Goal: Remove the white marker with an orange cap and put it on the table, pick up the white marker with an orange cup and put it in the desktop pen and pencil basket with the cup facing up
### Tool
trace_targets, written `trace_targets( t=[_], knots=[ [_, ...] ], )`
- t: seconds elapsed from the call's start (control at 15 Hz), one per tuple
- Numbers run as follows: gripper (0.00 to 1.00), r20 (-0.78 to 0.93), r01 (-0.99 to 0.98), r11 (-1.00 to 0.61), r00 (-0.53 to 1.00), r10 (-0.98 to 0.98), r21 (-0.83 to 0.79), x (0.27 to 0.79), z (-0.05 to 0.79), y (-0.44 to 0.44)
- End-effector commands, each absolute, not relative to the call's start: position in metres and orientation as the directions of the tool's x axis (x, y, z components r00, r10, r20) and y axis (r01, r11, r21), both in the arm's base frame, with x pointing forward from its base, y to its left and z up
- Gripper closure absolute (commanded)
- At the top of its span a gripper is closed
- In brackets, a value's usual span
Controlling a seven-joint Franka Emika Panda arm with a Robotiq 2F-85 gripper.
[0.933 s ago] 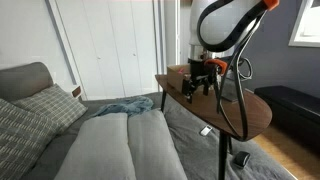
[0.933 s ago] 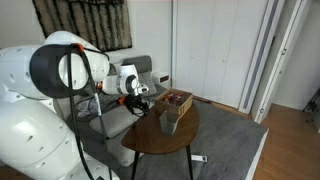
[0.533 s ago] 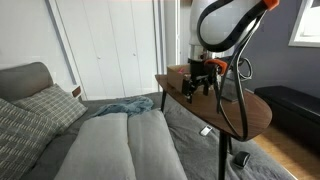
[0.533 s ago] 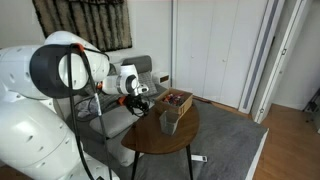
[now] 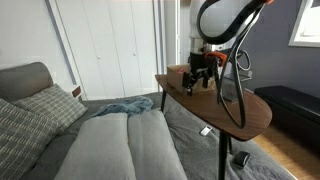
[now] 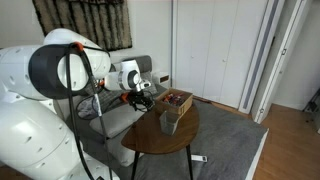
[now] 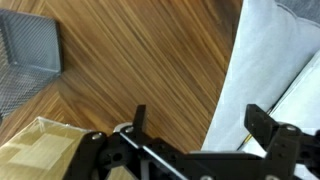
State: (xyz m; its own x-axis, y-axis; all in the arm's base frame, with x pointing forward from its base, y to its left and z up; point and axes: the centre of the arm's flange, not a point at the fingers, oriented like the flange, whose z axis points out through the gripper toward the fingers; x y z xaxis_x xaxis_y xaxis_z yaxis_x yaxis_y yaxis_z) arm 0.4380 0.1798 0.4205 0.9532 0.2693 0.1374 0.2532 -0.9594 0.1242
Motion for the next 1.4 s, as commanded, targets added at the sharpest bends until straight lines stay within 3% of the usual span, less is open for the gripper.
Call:
trace_targets(
  t=[0.0, 0.6, 1.33],
  knots=[
    [0.0, 0.166, 0.306, -0.933, 0.927, 0.338, 0.191, 0.46, 0.479, 0.173],
    [0.0, 0.215, 0.357, -0.894, 0.883, 0.417, 0.27, 0.537, 0.549, 0.142],
    [0.0, -0.08, 0.575, -0.798, 0.817, 0.571, 0.18, 0.634, 0.486, 0.121]
  ],
)
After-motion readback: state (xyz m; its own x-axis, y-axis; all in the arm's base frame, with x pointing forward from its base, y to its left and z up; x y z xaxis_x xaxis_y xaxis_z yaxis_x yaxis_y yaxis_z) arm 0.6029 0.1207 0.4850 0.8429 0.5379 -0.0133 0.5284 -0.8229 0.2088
